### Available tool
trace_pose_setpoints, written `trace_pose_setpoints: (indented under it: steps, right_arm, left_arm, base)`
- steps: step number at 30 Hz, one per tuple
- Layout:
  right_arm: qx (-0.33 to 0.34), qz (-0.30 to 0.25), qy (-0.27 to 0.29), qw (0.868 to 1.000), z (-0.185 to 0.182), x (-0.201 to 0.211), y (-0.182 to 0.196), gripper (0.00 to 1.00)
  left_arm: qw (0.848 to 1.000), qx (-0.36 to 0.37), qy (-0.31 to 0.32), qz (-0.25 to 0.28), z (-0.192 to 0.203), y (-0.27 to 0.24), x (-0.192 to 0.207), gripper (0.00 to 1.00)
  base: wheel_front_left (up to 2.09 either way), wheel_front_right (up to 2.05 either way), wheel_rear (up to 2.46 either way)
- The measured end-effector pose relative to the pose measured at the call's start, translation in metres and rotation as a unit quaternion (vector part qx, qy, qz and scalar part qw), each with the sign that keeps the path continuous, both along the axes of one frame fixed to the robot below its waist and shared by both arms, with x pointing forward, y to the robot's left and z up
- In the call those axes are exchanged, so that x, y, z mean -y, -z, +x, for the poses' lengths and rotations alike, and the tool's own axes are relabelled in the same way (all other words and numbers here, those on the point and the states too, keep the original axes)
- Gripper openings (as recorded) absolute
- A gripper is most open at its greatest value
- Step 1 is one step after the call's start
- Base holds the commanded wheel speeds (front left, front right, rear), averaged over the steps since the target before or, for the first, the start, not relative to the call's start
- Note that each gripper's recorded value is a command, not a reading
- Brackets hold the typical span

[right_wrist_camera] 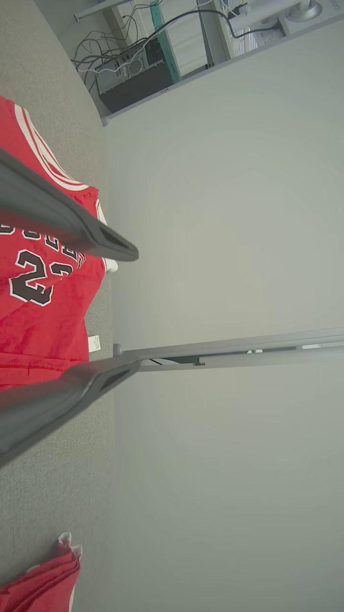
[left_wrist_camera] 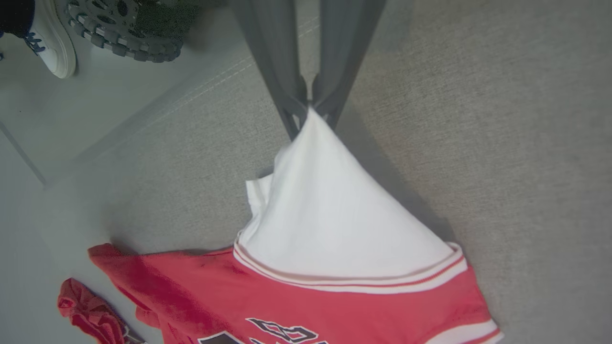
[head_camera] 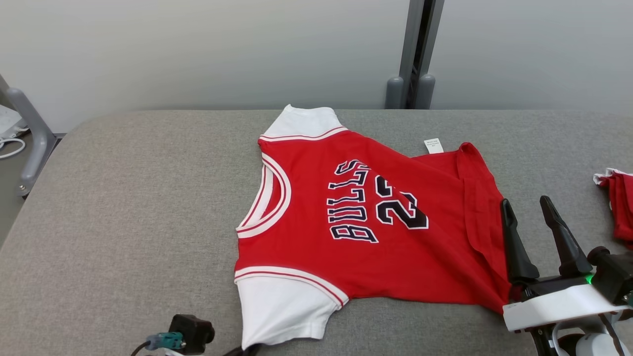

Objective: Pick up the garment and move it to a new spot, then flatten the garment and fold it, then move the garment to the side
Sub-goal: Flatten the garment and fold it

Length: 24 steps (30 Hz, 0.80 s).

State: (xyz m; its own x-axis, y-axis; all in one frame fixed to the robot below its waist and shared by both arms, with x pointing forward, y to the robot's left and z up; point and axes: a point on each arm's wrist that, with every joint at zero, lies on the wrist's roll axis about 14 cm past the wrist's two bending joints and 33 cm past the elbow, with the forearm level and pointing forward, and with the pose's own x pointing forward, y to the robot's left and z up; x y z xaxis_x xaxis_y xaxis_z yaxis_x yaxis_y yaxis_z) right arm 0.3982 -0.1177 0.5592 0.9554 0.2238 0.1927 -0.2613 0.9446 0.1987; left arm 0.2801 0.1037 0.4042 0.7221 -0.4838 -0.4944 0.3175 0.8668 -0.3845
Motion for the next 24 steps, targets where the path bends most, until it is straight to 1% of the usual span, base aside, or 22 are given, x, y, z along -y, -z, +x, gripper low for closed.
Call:
trace_pose_setpoints:
  steps: [7, 12, 19, 20, 21, 24]
  right_arm:
    - [0.002, -0.001, -0.005, 1.0, 0.0, -0.004, -0.002, 1.0]
    - [0.0, -0.002, -0.009, 1.0, -0.002, -0.006, 0.0, 1.0]
    - [0.001, -0.002, -0.015, 1.0, -0.003, -0.011, -0.001, 1.0]
    - [0.001, -0.002, -0.016, 1.0, -0.003, -0.011, -0.001, 1.0]
    - [0.001, -0.002, -0.016, 1.0, -0.003, -0.011, -0.001, 1.0]
    - [0.001, -0.002, -0.017, 1.0, -0.003, -0.012, -0.001, 1.0]
  left_arm:
    - [0.998, 0.008, -0.056, 0.019, 0.004, -0.001, -0.028, 0.0]
    - [0.996, -0.004, -0.088, 0.029, -0.005, 0.005, -0.044, 0.0]
    - [0.993, -0.008, -0.112, 0.044, -0.011, 0.005, -0.058, 0.0]
    - [0.992, -0.005, -0.114, 0.048, -0.01, 0.004, -0.059, 0.24]
    - [0.992, -0.005, -0.117, 0.051, -0.01, 0.004, -0.061, 1.0]
    - [0.99, 0.003, -0.126, 0.058, -0.006, 0.0, -0.064, 1.0]
  base:
    - [0.0, 0.0, 0.0]
    - [0.0, 0.0, 0.0]
    - [0.0, 0.0, 0.0]
    - [0.0, 0.0, 0.0]
    - [0.0, 0.0, 0.0]
    - [0.0, 0.0, 0.0]
